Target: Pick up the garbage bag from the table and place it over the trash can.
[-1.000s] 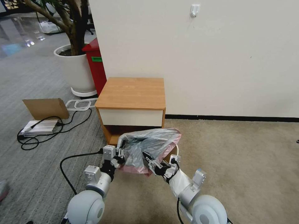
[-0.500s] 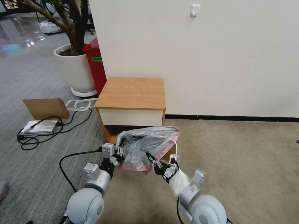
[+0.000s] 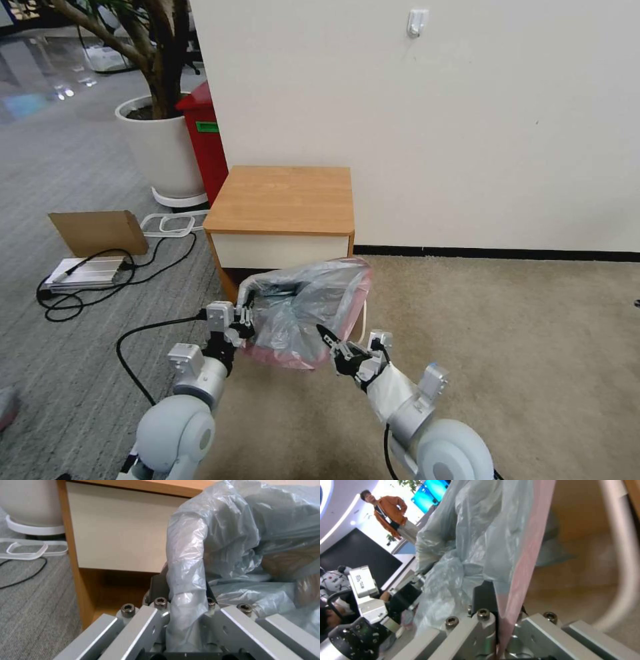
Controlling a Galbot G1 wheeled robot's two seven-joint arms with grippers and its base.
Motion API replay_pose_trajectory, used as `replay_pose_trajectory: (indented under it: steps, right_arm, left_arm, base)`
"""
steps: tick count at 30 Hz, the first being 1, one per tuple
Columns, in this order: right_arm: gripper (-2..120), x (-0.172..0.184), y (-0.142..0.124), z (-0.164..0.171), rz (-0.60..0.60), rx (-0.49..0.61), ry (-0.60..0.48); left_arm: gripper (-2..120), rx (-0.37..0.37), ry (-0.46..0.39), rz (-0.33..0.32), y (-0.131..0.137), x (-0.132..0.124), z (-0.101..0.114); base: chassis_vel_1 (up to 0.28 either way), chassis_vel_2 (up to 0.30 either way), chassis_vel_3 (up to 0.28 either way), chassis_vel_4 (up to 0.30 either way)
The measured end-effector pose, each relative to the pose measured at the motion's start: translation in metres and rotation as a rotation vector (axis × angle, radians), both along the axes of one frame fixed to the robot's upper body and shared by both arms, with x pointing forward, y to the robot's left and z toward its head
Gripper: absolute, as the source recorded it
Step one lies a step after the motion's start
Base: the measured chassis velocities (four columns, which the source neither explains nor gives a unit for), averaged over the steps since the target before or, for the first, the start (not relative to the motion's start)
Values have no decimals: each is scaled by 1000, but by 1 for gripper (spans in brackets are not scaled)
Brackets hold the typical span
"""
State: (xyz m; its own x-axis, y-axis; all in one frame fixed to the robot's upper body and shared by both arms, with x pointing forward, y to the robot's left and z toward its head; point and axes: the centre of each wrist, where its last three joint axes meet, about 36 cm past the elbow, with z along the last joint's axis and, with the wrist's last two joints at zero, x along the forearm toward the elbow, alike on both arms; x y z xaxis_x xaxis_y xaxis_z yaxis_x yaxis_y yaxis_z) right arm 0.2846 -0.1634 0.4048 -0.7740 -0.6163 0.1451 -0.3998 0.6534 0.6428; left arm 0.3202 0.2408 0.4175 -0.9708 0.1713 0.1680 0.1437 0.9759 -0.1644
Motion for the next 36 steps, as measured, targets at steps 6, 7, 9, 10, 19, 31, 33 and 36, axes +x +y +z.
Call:
replay_pose_trajectory:
  steps: [6,7,9,10,19,31,33,36]
  right_arm:
    - [0,-1,-15,7,-10,-24,-21]
    - [0,-2,-20,8,-11,-32,-28]
    - [0,-2,-21,8,-12,-36,-30]
    - [0,-2,-23,8,-13,-40,-34]
    - [0,1,-30,-4,-15,-95,-55]
    - [33,4,-43,-7,-31,-148,-80]
    - [45,2,-42,-2,-25,-140,-91]
    - [53,1,-40,3,-21,-133,-100]
  left_arm:
    - [3,-22,1,18,6,5,3]
    - [3,-35,2,25,9,7,5]
    - [3,-42,3,29,10,8,6]
    - [3,-50,7,32,11,8,7]
    - [3,-104,34,32,12,5,12]
    - [3,-155,72,37,13,6,13]
    - [3,-154,77,41,14,7,11]
    - [3,-154,77,41,14,8,10]
  base:
    - [0,0,0,0]
    - [0,0,0,0]
    - [0,0,0,0]
    - [0,0,0,0]
    - [0,0,0,0]
    - [0,0,0,0]
    - [0,0,0,0]
    - [0,0,0,0]
